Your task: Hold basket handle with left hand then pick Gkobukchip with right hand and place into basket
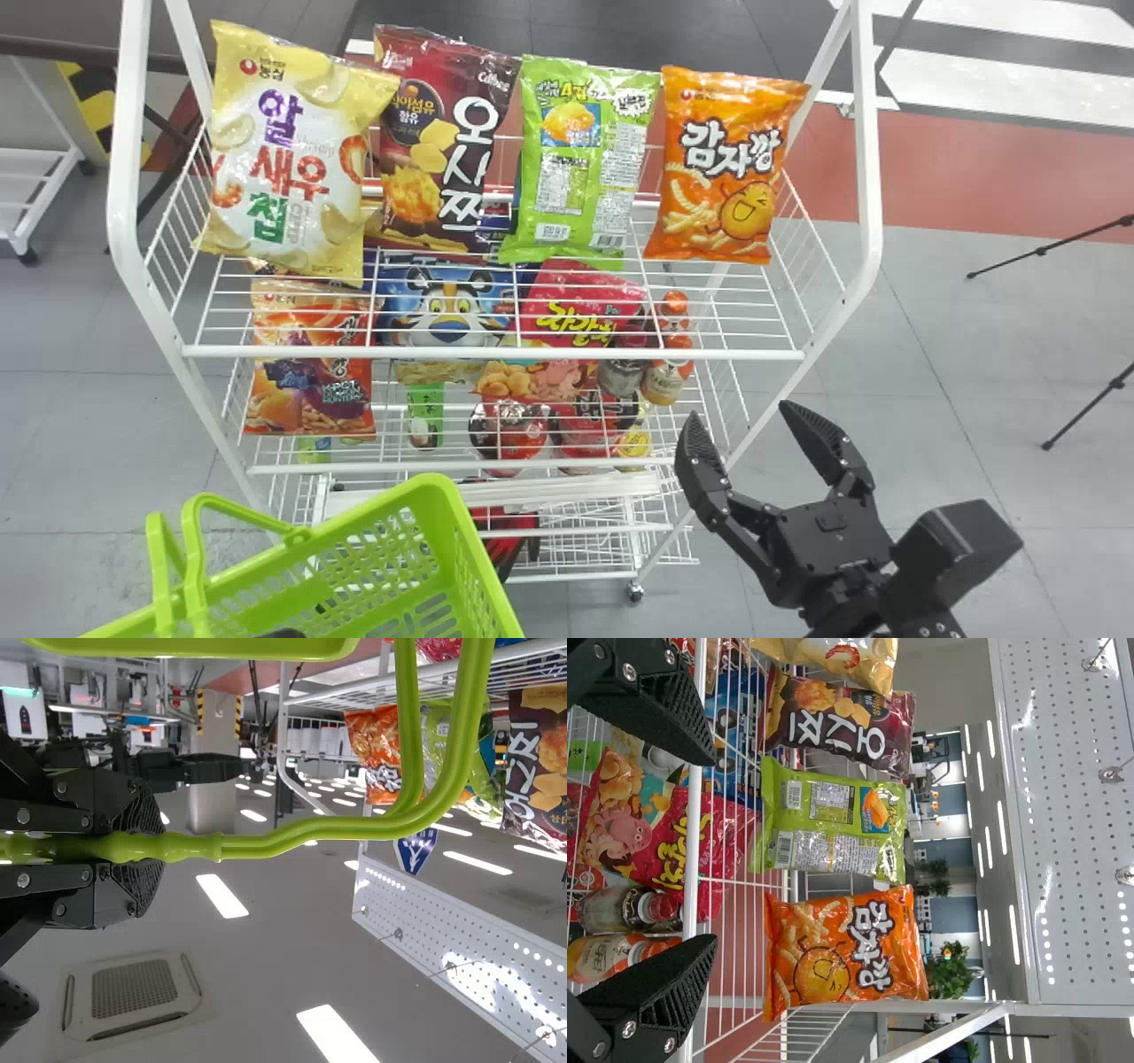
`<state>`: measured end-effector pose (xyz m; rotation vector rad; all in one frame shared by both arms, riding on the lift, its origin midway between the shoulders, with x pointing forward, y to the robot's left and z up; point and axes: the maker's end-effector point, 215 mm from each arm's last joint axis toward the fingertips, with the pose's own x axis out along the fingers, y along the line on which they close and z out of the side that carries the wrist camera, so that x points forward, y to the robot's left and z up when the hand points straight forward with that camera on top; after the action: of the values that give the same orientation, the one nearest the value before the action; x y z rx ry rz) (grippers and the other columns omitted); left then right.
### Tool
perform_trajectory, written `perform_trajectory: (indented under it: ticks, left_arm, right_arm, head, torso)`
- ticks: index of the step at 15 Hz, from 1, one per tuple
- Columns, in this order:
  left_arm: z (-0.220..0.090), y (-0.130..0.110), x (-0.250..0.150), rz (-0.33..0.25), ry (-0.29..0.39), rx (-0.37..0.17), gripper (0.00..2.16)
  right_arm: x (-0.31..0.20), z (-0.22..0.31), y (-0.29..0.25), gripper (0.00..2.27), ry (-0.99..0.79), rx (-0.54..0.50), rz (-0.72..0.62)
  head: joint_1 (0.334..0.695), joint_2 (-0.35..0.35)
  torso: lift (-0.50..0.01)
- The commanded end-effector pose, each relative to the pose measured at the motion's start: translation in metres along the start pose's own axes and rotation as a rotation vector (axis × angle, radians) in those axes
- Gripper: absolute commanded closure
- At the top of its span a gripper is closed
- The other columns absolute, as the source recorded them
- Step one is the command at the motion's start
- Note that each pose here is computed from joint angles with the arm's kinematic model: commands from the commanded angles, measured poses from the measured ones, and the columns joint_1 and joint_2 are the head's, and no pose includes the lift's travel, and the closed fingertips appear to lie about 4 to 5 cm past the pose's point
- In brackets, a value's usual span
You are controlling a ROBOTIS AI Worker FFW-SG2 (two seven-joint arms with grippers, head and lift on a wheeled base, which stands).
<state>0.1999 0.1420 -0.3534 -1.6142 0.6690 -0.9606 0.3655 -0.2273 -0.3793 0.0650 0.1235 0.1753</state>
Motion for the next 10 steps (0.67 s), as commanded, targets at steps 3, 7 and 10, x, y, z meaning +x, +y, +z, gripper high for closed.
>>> perform_trajectory:
  ticks: [3,7,10]
  left_arm:
    - [0.0022,0.0000,0.0001,-0.003,-0.007,0.009,2.15]
    - [0.0017,0.0002,0.0000,-0.003,-0.009,0.007,2.15]
    - [0.0017,0.0002,0.0000,-0.003,-0.009,0.007,2.15]
  right_arm:
    - [0.0001,0.0001,0.0004,0.10,0.000,0.000,0.001]
    - [0.0016,0.0019,0.0010,0.09,-0.005,0.000,0.002]
    - [0.0046,0.0048,0.0006,0.09,-0.011,0.002,0.002]
  head:
    - [0.695,-0.180]
    - [0.695,-0.178]
    - [0.695,-0.176]
  torso:
    - [0.000]
    - [0.000]
    - [0.000]
